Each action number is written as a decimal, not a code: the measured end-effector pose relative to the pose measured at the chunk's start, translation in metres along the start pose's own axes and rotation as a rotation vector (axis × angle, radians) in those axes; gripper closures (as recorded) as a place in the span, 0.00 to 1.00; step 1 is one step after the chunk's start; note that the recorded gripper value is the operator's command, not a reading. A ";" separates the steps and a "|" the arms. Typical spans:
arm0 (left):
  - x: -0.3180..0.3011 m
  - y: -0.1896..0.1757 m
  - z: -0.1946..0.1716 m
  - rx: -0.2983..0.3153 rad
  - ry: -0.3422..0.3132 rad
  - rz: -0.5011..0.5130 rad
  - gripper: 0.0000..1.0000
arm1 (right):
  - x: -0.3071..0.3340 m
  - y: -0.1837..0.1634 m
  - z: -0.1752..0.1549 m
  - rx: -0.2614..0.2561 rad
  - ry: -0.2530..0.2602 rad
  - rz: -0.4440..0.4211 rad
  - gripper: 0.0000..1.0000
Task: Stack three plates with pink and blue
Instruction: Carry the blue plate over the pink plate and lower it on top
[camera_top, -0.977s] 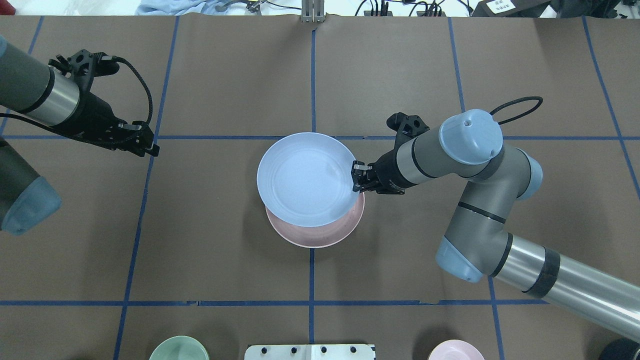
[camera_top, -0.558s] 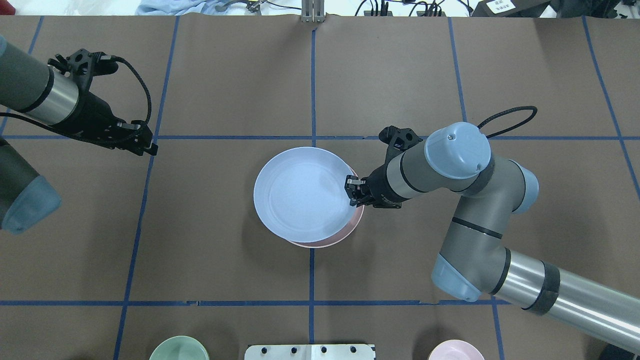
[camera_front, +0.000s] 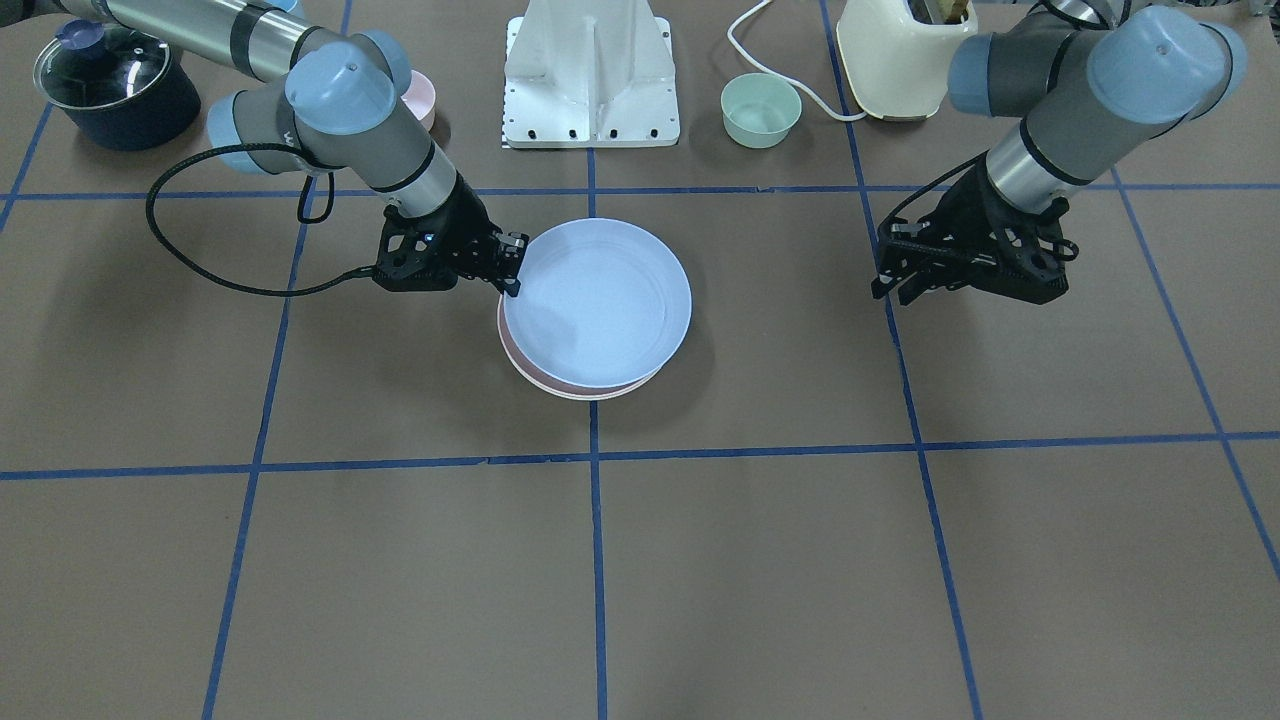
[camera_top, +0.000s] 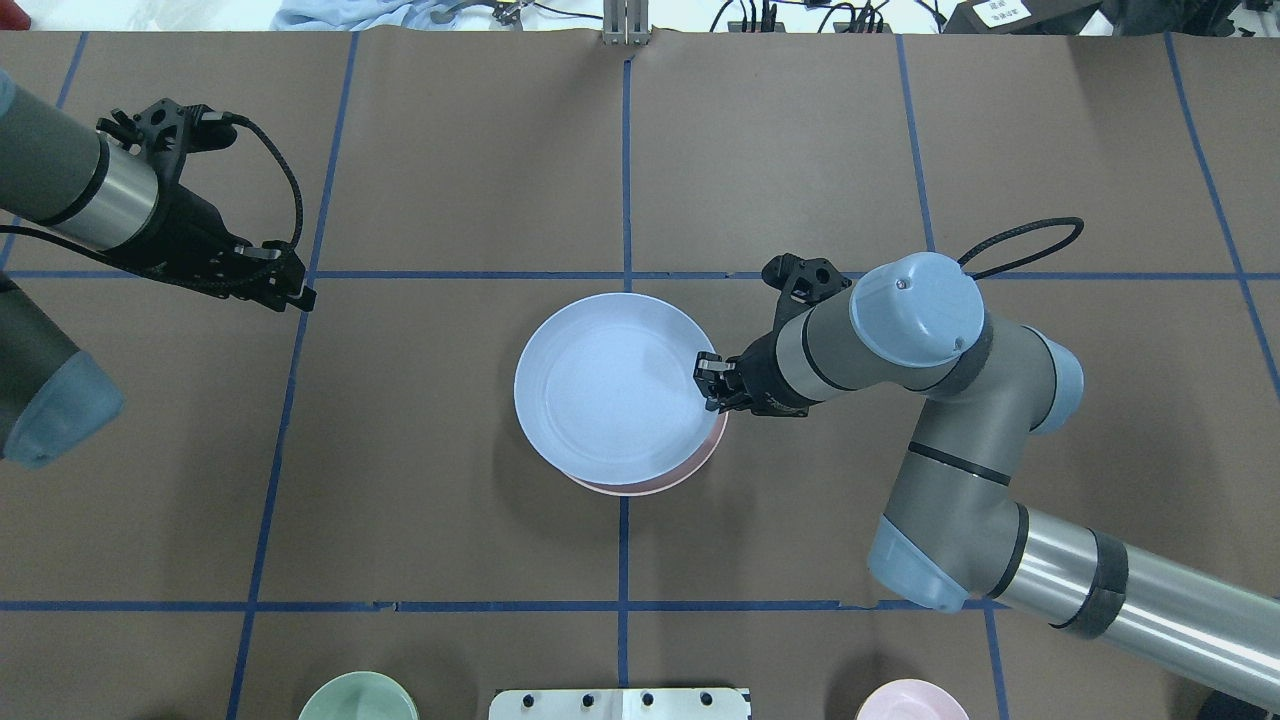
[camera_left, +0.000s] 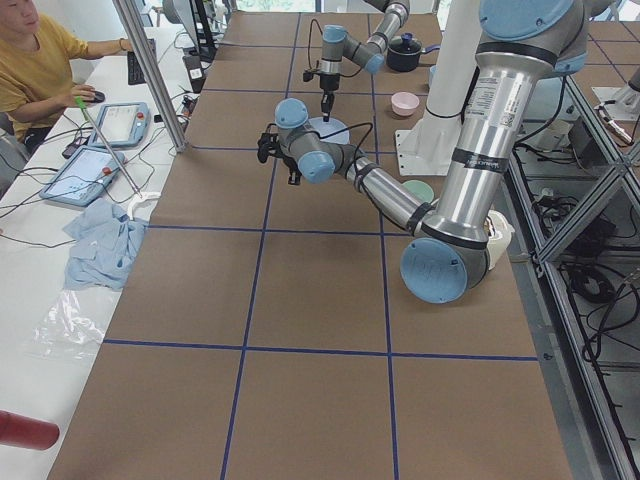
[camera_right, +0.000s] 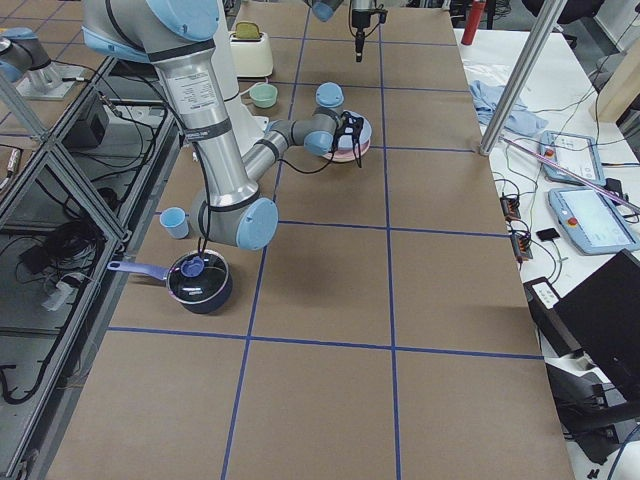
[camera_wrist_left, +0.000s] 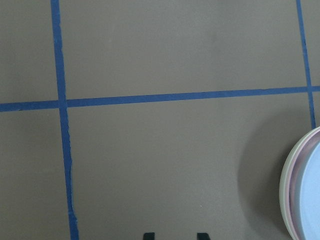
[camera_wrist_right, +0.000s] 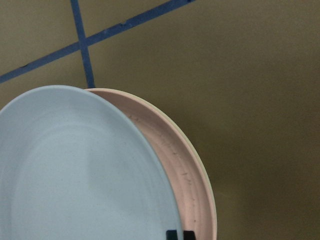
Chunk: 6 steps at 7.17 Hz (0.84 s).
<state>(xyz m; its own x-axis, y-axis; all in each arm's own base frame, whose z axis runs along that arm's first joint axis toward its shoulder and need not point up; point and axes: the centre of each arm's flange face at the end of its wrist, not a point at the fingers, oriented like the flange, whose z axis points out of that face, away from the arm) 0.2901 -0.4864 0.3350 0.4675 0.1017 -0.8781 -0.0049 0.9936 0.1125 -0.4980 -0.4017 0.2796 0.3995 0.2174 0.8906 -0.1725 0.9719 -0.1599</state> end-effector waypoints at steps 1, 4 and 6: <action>0.000 0.000 0.000 0.000 0.000 0.000 0.60 | 0.002 0.001 0.001 -0.001 0.003 -0.001 1.00; 0.000 0.000 0.000 0.000 0.000 0.000 0.60 | 0.006 0.003 0.004 -0.005 0.010 -0.002 0.33; 0.000 0.000 0.000 -0.001 -0.001 -0.001 0.60 | 0.004 0.004 0.004 -0.006 0.008 -0.002 0.00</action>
<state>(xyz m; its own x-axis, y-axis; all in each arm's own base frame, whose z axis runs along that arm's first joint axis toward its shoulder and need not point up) 0.2901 -0.4862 0.3348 0.4681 0.1010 -0.8779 -0.0050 0.9937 0.1117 -0.5006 -0.3973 0.2844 0.4075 0.2160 0.8873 -0.1666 0.9729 -0.1604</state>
